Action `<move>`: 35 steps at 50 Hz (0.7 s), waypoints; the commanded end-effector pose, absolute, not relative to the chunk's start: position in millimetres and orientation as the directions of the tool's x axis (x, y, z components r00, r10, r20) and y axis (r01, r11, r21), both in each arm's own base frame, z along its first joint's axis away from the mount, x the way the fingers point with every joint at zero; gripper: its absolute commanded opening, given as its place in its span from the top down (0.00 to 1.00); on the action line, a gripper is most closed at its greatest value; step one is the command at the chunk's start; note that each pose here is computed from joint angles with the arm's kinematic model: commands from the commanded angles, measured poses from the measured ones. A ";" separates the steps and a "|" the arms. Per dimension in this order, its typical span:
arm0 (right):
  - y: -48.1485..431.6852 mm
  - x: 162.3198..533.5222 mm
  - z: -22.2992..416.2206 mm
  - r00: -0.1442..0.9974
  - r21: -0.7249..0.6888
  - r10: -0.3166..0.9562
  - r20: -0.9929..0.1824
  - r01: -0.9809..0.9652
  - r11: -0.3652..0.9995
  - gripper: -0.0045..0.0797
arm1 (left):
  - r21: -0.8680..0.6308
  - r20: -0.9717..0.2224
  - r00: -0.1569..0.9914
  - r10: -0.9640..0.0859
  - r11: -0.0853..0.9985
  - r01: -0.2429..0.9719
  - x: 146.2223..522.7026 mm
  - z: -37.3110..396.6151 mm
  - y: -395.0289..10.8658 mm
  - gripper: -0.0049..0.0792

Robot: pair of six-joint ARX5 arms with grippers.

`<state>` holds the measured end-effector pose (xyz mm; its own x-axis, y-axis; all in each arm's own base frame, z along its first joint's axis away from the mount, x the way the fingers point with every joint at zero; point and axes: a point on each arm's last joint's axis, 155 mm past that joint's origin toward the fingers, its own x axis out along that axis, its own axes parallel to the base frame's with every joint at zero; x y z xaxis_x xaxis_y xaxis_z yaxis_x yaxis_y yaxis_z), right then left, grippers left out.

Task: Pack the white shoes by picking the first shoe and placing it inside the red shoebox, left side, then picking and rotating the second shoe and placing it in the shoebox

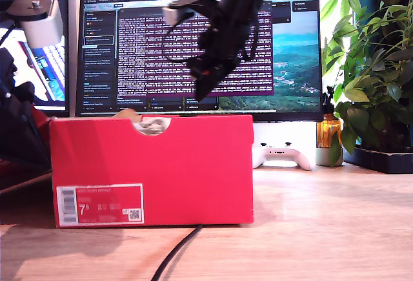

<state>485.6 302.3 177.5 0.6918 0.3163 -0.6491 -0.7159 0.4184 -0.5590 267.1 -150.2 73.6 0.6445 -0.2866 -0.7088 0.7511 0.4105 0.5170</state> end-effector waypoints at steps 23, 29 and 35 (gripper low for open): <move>284.4 459.1 194.2 0.650 -0.382 0.187 -0.736 -0.627 0.679 0.95 | 0.517 -0.711 0.644 -0.284 0.410 0.751 267.3 74.2 -150.9 0.96; 271.6 441.3 179.9 0.581 -0.335 0.138 -0.802 -0.630 0.701 0.95 | 0.514 -0.720 0.637 -0.274 0.407 0.755 265.6 71.8 -148.6 0.96; 256.2 431.6 169.6 0.530 -0.277 0.093 -0.843 -0.576 0.769 0.95 | 0.517 -0.721 0.646 -0.251 0.426 0.743 266.7 71.7 -144.4 0.96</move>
